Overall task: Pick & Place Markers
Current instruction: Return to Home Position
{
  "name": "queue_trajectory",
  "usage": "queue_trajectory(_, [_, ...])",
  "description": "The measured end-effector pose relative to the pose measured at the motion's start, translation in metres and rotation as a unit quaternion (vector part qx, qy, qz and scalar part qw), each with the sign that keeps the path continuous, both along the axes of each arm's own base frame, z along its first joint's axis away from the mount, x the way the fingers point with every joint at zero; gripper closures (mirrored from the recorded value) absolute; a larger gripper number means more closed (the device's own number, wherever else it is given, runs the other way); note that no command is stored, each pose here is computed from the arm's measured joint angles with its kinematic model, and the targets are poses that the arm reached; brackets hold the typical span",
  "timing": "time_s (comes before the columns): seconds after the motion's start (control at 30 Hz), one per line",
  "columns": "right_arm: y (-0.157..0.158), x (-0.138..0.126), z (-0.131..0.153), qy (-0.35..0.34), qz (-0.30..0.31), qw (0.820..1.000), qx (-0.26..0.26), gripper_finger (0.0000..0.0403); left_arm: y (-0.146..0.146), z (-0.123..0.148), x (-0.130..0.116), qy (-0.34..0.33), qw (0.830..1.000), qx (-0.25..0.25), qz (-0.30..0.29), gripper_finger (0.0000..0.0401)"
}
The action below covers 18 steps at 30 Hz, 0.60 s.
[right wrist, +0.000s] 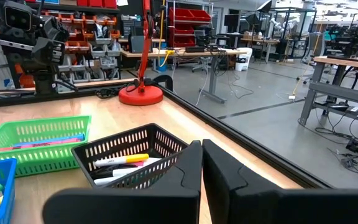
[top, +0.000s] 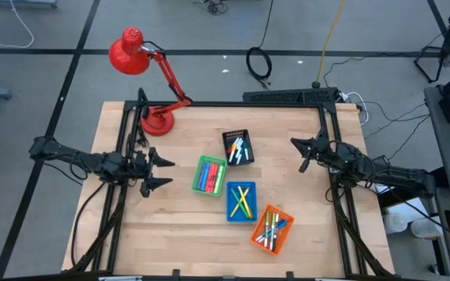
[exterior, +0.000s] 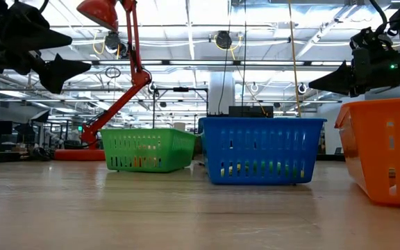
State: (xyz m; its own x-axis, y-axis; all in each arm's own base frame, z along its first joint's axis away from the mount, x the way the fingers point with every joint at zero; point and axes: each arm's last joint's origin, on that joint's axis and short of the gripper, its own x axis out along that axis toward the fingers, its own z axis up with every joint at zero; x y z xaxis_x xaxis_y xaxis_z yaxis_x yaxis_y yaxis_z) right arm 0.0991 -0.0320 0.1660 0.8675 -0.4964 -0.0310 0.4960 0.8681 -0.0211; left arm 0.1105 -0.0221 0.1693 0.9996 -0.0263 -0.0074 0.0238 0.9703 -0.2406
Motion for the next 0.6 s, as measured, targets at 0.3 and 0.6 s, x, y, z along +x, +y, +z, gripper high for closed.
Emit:
queue_trajectory(0.3, [0.0,0.0,0.0,0.0,0.0,1.0,0.0,0.0403,0.0,0.0,0.0,0.0,1.0,0.0,0.0,0.0097])
queue_trajectory(0.6, [0.0,0.0,0.0,0.0,0.0,1.0,0.0,0.0403,0.0,0.0,0.0,0.0,1.0,0.0,0.0,0.0082])
